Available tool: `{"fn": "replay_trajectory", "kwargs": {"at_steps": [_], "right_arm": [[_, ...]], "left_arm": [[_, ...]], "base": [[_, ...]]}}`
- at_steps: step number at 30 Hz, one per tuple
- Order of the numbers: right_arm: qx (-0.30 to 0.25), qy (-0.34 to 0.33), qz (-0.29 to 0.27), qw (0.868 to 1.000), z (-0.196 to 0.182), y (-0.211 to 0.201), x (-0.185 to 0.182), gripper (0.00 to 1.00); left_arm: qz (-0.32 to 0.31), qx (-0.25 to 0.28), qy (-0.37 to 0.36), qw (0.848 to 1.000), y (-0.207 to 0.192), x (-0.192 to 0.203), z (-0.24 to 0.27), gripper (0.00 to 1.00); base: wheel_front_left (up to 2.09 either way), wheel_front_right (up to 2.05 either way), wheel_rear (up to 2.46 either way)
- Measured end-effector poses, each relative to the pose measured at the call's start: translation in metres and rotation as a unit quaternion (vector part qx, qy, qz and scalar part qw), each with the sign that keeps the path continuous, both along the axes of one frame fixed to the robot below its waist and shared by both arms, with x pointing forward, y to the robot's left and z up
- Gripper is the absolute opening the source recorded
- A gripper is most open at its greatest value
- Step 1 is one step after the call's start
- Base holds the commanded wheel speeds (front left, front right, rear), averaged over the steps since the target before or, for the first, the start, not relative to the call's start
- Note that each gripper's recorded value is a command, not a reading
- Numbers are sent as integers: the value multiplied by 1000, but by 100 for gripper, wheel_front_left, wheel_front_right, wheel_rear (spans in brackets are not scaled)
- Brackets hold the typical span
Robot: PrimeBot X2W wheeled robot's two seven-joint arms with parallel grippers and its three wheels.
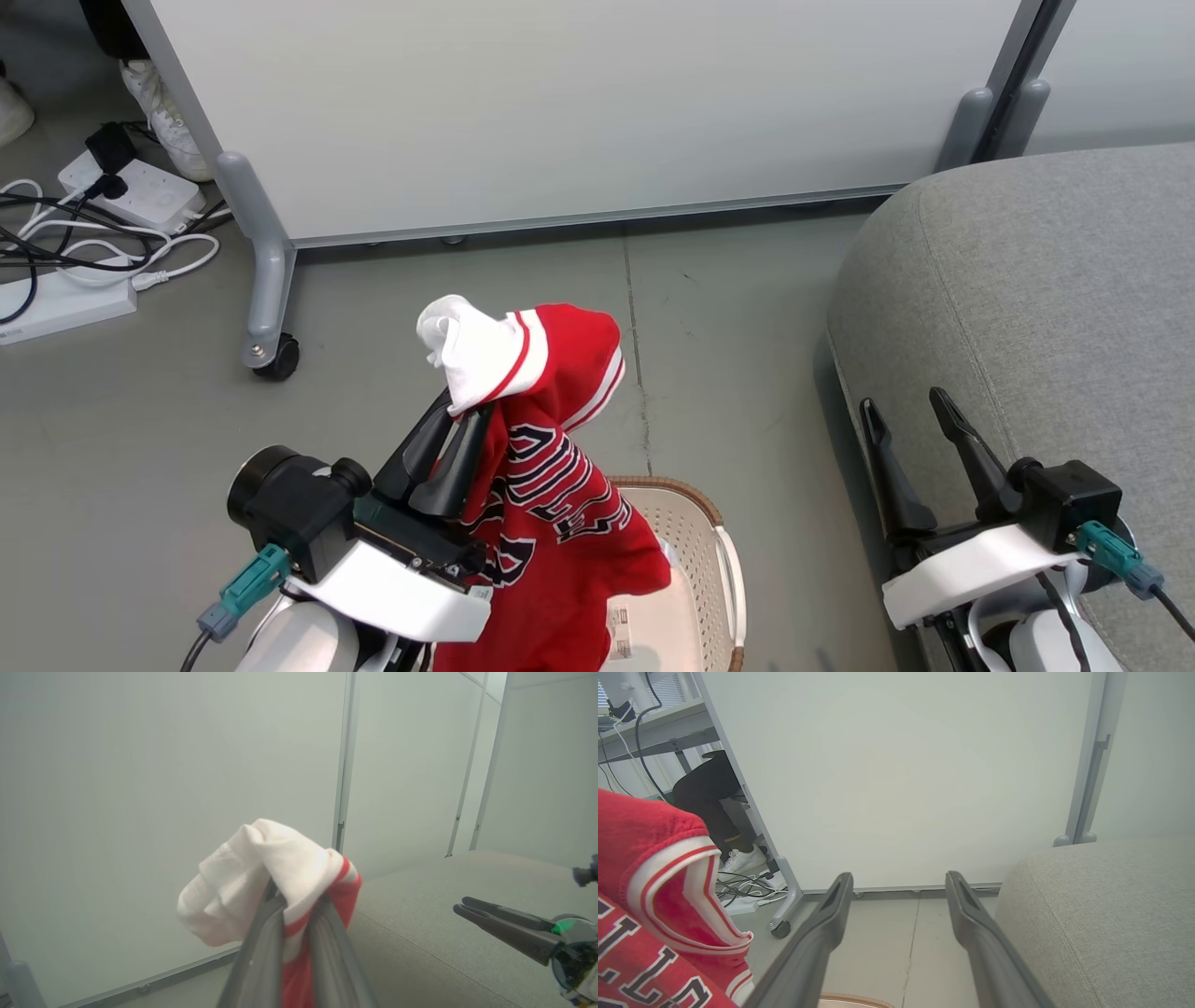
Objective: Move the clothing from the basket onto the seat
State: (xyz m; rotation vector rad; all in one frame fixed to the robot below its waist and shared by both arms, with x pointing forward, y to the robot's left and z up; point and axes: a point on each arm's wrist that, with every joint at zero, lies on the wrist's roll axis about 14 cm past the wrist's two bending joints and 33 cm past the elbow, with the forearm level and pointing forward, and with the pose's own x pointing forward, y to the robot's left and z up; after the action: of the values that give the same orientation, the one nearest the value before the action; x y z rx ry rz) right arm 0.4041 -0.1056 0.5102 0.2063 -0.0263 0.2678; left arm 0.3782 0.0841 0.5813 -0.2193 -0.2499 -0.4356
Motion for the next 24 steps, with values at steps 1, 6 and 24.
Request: {"fn": "replay_trajectory", "kwargs": {"at_steps": [1,6,24], "right_arm": [[0,0,1,1000,0,1,0,100],[2,-1,4,1000,1,3,-1,100],[36,-30,183,982,35,117,-12,100]], "left_arm": [[0,0,0,1000,0,0,0,0],[0,1,1,1000,-1,-1,-1,0],[-5,7,4,1000,-3,1,-4,0]], "base": [[0,0,0],[0,0,0],[0,0,0]]}}
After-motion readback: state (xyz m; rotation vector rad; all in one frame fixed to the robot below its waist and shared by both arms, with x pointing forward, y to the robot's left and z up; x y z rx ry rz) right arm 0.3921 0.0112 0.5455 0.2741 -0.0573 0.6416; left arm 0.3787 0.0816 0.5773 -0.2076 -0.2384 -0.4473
